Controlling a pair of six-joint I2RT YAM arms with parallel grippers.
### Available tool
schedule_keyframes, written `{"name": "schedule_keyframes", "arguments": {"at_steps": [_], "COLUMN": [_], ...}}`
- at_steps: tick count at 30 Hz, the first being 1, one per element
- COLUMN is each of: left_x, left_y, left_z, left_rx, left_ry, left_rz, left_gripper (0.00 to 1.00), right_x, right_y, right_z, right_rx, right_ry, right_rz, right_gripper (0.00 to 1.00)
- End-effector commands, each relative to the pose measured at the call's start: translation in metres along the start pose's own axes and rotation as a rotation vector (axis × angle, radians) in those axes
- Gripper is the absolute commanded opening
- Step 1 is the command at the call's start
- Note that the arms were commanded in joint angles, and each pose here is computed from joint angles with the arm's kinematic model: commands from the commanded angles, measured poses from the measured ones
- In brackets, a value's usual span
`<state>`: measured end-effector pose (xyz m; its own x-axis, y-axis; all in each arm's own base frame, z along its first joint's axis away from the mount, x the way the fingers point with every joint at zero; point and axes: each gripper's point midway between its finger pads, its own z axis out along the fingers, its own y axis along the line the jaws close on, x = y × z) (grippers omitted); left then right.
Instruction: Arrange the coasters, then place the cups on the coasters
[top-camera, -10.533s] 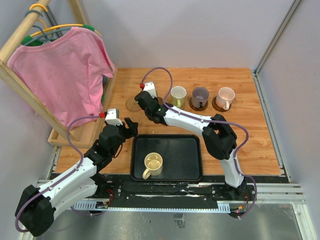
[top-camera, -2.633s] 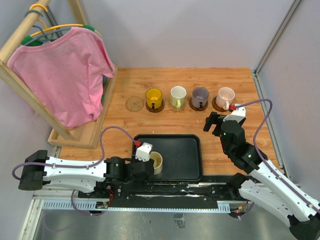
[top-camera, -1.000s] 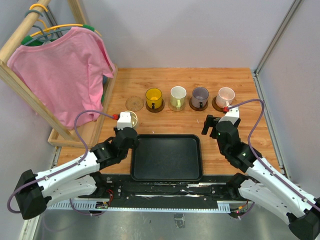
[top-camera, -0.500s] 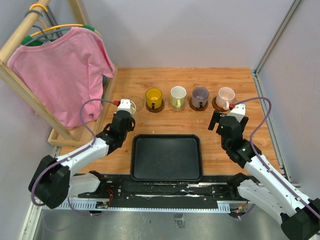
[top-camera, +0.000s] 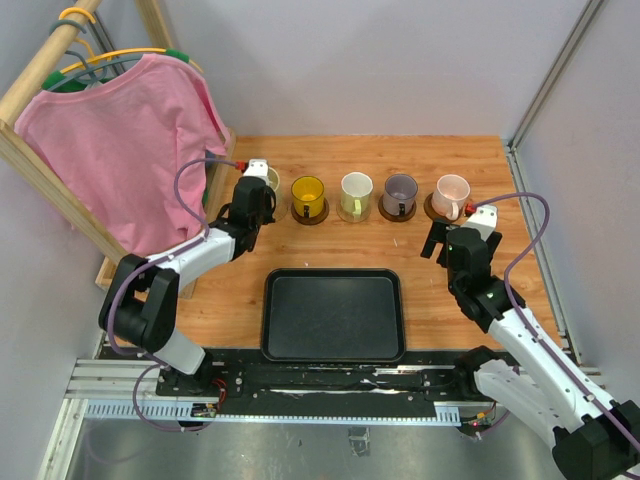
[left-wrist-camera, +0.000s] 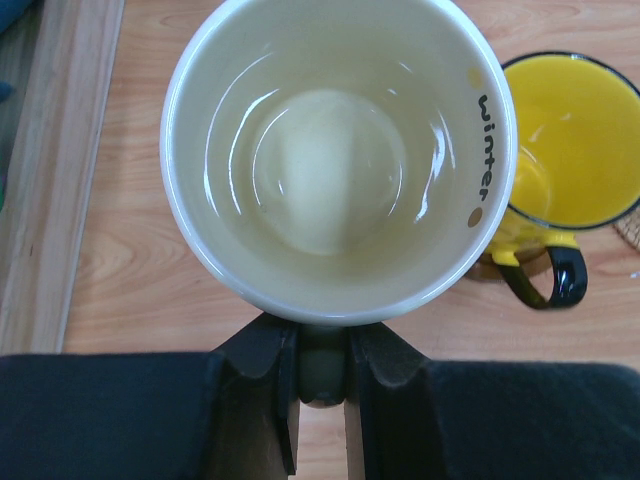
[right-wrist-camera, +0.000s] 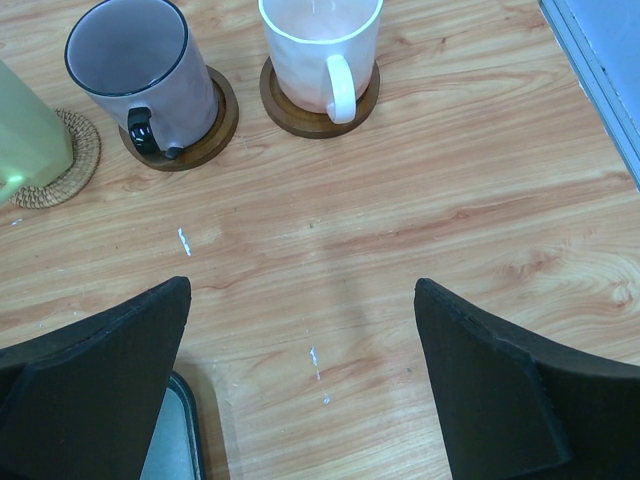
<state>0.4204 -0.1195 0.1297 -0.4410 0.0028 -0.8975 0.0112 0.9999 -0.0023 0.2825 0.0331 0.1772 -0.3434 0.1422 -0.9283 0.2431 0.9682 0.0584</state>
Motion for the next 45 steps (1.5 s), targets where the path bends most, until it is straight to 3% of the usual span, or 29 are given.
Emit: {"name": "schedule_keyframes", "arguments": {"at_steps": [1, 16, 45], "left_x": [-0.039, -0.014, -0.002], "left_y": [-0.008, 0.002, 0.005], "left_z": [0.013, 0.03, 0.046], "left_rx": [0.015, -0.046, -0.067], "left_ry": [-0.065, 0.091, 0.07], "left_rz": [-0.059, -0.069, -0.105], "left_gripper": [0.0, 0.0, 0.01], "right_x": [-0.015, -0.009, 0.003], "right_y": [0.0, 0.006, 0.009], "right_z": [0.0, 0.005, 0.007], "right_rx": [-0.002, -0.026, -0.048], "right_ry": [-0.027, 0.009, 0.043], "right_rz": [0.016, 0.009, 0.014], "right_gripper": [0.95, 0.95, 0.95]}}
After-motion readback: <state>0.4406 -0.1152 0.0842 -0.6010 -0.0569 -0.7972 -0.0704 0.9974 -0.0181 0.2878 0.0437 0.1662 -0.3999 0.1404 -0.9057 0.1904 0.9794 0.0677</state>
